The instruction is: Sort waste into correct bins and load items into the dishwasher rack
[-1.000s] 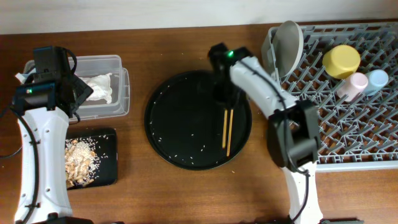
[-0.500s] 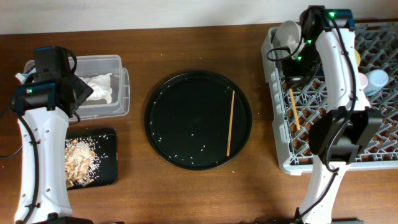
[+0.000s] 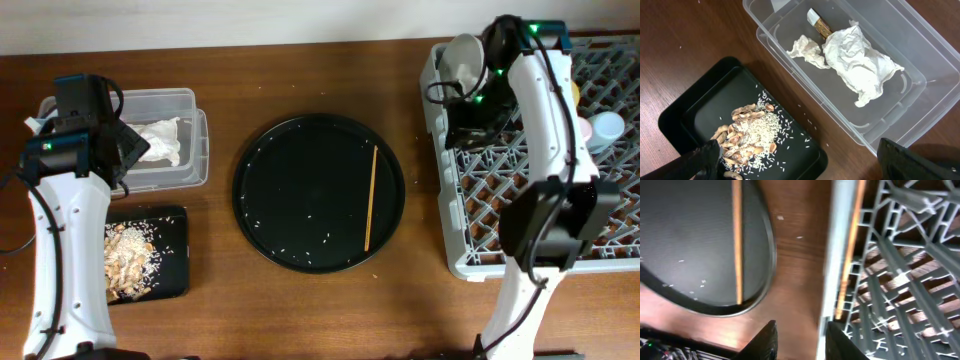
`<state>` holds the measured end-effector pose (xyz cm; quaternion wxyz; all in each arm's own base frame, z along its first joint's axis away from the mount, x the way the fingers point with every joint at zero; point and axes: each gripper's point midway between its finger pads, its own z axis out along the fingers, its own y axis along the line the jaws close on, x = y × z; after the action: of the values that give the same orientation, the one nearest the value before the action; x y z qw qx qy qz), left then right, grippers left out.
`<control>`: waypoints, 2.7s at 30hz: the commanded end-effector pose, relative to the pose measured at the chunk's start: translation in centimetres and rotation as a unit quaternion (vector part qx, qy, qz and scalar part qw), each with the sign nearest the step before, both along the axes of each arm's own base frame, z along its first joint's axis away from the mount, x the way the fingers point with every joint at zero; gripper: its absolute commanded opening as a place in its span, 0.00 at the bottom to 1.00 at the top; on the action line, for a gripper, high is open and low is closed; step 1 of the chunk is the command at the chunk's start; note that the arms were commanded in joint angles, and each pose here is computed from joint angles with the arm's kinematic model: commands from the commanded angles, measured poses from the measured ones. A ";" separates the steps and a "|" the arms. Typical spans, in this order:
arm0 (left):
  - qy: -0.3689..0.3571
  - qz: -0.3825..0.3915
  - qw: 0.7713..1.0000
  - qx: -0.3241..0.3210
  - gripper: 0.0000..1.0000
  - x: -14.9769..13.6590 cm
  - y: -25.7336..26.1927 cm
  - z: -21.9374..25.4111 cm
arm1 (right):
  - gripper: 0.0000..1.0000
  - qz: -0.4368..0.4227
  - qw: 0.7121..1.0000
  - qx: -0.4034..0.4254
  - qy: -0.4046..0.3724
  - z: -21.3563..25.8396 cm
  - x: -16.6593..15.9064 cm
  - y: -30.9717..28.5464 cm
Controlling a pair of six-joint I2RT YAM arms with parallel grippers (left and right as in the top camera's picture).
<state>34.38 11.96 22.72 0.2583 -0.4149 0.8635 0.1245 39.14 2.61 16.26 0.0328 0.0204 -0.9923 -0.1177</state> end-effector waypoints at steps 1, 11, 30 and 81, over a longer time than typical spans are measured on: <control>-0.002 0.001 1.000 0.006 0.99 -0.1 0.2 0.3 | 0.41 0.025 0.998 0.014 -0.054 4.3 -0.8 3.8; -0.002 0.001 1.000 0.006 0.99 -0.1 0.2 0.3 | 0.70 -0.001 0.996 -0.069 -0.055 -6.8 -1.3 14.7; -0.001 0.001 1.000 0.006 0.99 -0.1 0.2 0.3 | 0.04 -0.122 0.987 -0.107 -0.018 -14.7 -3.8 12.7; -0.001 0.001 1.000 0.006 0.99 -0.1 0.2 0.3 | 0.98 0.031 0.977 -0.036 -0.209 12.6 -22.8 3.8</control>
<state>34.37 11.96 22.72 0.2582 -0.4149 0.8635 0.1246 16.54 6.58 29.23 -0.1768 0.0793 -0.9779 -0.0785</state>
